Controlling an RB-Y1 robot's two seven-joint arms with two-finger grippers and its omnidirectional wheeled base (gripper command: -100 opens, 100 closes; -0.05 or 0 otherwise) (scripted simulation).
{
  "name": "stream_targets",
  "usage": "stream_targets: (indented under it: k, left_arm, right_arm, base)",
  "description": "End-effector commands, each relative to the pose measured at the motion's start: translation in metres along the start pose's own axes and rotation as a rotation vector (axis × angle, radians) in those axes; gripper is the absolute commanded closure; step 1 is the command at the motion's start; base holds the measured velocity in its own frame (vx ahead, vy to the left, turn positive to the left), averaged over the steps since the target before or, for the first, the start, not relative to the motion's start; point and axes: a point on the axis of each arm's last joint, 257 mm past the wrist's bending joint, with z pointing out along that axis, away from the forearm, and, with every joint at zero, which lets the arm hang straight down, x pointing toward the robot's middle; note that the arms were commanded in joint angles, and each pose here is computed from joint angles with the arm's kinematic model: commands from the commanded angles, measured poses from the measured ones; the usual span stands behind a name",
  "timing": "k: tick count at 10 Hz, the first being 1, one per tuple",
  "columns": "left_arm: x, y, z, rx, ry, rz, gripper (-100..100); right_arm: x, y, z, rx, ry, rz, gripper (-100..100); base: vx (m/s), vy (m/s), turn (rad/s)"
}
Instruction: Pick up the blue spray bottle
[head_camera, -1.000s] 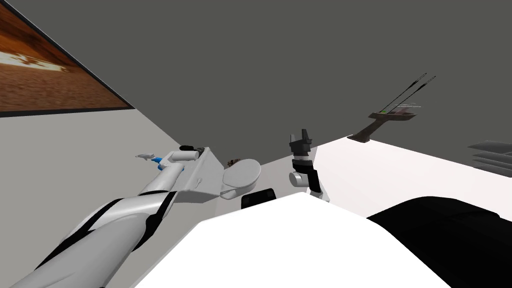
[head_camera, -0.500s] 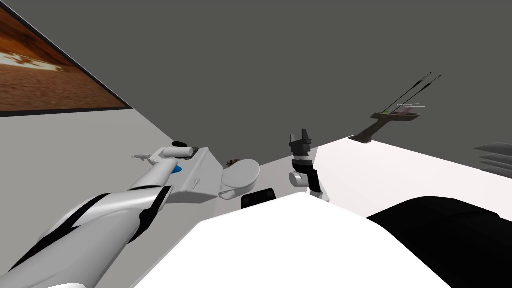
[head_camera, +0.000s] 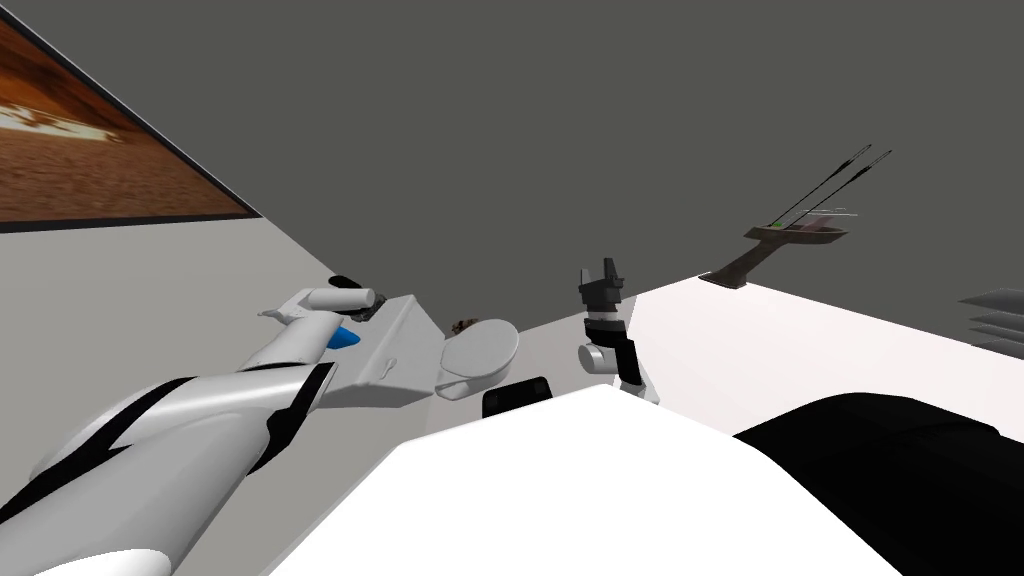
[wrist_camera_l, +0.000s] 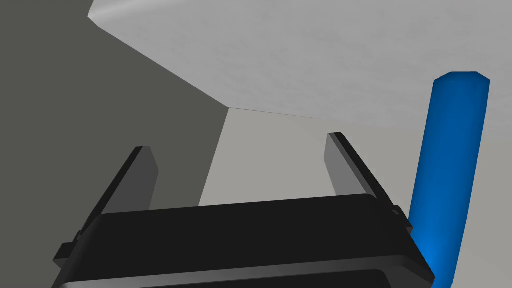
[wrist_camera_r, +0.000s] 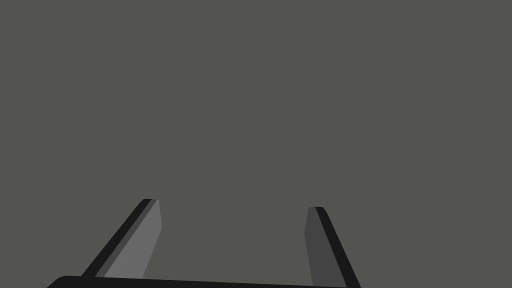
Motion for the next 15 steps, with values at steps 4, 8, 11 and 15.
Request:
stream_targets:
  k: [4,8,11,15]
  left_arm:
    - [-0.031,0.029,-0.011,-0.11,0.011,-0.037,-100]
    - [-0.052,0.052,-0.024,-0.193,0.024,-0.073,-100]
    - [-0.073,0.081,-0.042,-0.288,0.041,-0.121,-100]
    - [-0.083,0.096,-0.051,-0.33,0.047,-0.145,-100]
  right_arm:
    - [0.0,0.0,0.0,0.0,0.0,0.0,0]
    - [0.0,0.0,0.0,0.0,0.0,0.0,0]
    - [0.0,0.0,0.0,0.0,0.0,0.0,0]
    - [0.0,0.0,0.0,0.0,0.0,0.0,0]
  base:
    - [0.007,-0.05,0.015]
    - [0.008,-0.042,0.014]
    - [0.012,-0.037,0.02]
    - [0.013,0.003,0.01]
